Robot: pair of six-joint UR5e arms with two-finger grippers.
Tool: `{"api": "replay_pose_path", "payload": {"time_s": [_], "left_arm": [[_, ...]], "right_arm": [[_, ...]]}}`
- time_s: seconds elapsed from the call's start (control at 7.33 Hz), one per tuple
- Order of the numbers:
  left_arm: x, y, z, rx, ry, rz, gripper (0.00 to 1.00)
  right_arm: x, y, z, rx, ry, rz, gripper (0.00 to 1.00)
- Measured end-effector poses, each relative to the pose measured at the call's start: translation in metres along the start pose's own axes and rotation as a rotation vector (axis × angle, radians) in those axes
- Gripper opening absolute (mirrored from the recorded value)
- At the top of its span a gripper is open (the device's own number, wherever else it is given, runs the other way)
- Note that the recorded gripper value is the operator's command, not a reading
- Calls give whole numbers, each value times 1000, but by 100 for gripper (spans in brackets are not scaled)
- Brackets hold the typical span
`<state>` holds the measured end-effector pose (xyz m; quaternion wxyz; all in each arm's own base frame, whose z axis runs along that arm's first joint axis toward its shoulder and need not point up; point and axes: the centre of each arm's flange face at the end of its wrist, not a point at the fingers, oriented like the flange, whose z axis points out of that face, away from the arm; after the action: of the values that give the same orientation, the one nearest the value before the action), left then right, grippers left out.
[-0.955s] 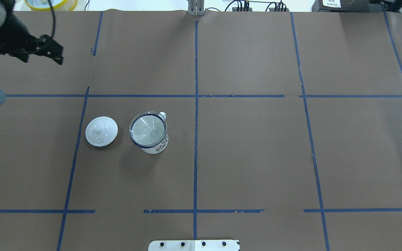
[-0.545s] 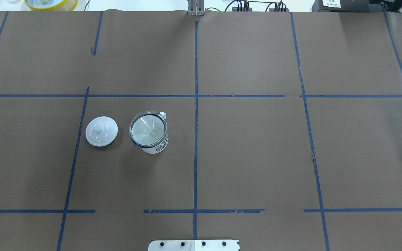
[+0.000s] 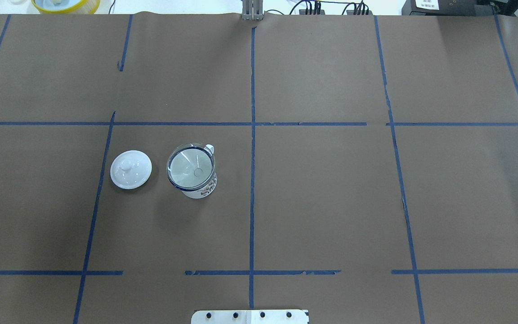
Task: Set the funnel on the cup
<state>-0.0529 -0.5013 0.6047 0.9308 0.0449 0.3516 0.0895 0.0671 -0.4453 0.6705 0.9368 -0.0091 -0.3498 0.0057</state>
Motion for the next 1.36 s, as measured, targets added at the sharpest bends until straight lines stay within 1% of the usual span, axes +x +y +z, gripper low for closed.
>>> {"api": "replay_pose_path", "payload": {"time_s": [0.14,0.41,0.55,0.82,1.36], "left_arm": [[-8,3,4,-7,6,-16,100],[-22,9,18,-21,59,-50,100],[-29,10,27,-19,75,-54,100],[-38,12,38,-9,82,-47,100],[-40,11,41,-9,78,-51,100]], "right_arm": [[0,0,0,0,0,0,100],[0,0,0,1,0,0,100],[0,0,0,0,0,0,100],[0,0,0,1,0,0,100],[0,0,0,0,0,0,100]]}}
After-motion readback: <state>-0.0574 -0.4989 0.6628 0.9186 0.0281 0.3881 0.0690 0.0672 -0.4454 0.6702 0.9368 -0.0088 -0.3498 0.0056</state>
